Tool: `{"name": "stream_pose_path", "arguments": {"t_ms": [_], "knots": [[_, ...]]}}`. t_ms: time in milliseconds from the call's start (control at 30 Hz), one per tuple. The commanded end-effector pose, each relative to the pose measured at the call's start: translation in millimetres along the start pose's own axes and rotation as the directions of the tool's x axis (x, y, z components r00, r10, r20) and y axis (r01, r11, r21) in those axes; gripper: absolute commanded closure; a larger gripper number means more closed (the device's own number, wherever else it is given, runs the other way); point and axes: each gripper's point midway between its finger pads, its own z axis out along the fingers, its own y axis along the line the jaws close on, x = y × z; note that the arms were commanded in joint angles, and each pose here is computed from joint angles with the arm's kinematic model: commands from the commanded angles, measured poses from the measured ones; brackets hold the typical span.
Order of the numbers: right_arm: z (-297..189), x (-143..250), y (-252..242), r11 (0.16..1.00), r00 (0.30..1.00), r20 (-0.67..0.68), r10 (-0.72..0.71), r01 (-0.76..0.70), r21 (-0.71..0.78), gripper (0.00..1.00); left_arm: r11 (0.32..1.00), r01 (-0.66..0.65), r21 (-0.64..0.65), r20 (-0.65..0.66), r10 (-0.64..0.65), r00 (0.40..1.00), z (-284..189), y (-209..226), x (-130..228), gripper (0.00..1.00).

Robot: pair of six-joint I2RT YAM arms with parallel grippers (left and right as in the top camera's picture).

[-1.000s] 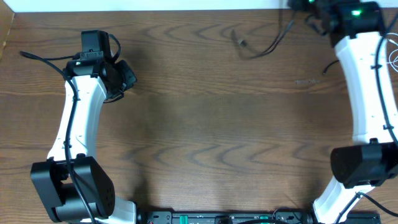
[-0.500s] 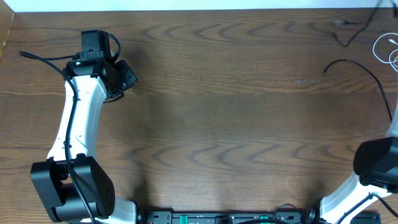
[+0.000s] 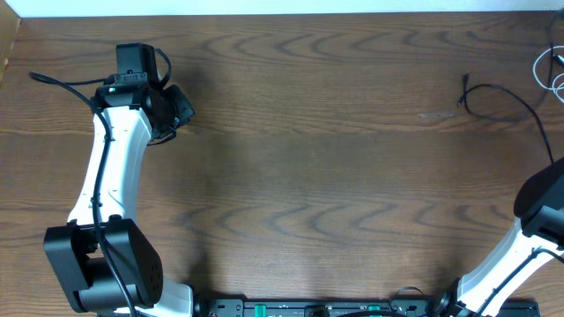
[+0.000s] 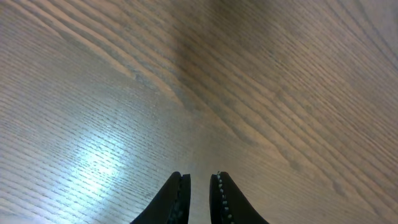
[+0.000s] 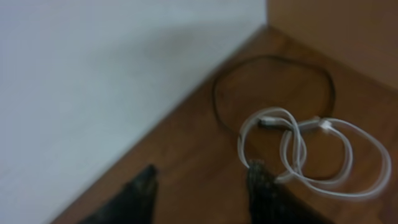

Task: Untangle cables
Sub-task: 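Release the black cable at the right edge and lift the gripper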

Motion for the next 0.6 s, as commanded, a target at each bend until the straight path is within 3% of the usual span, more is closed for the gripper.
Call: {"name": "stream_pose_path", "arguments": {"t_ms": [0,100,200,300,467,567], "knots": [[-8.5,-8.5,-15.2,0.999,1.000,0.003,0.013,-0.013,0.032,0.43,1.000,0.011,-0.018,-0.004,-0.011,1.000,5.8,3.9,0.8,0.83],[-8.7,-1.6,-27.6,0.998,0.999,-0.035,0.021,-0.019,0.058,0.29,1.000,0.010,-0.015,-0.001,-0.010,1.000,5.8,3.4,-0.2,0.83],[-10.2,8.7,-31.0,0.999,0.996,-0.089,0.023,-0.019,0.050,0.23,1.000,0.010,-0.016,-0.001,-0.010,1.000,5.8,3.4,-0.1,0.83],[-14.9,27.0,-14.7,0.998,0.983,-0.178,-0.041,0.031,-0.059,0.19,1.000,0.005,-0.014,-0.002,-0.005,1.000,5.9,1.7,0.8,0.83],[-44.8,73.4,48.4,0.897,0.915,-0.316,-0.252,0.098,-0.430,0.27,1.000,-0.014,-0.008,-0.008,0.014,1.000,6.8,-5.8,5.0,0.55],[-67.2,103.1,70.9,0.840,0.861,-0.379,-0.340,0.096,-0.534,0.27,1.000,-0.026,-0.004,-0.011,0.026,1.000,7.0,-10.2,7.7,0.37]]}}
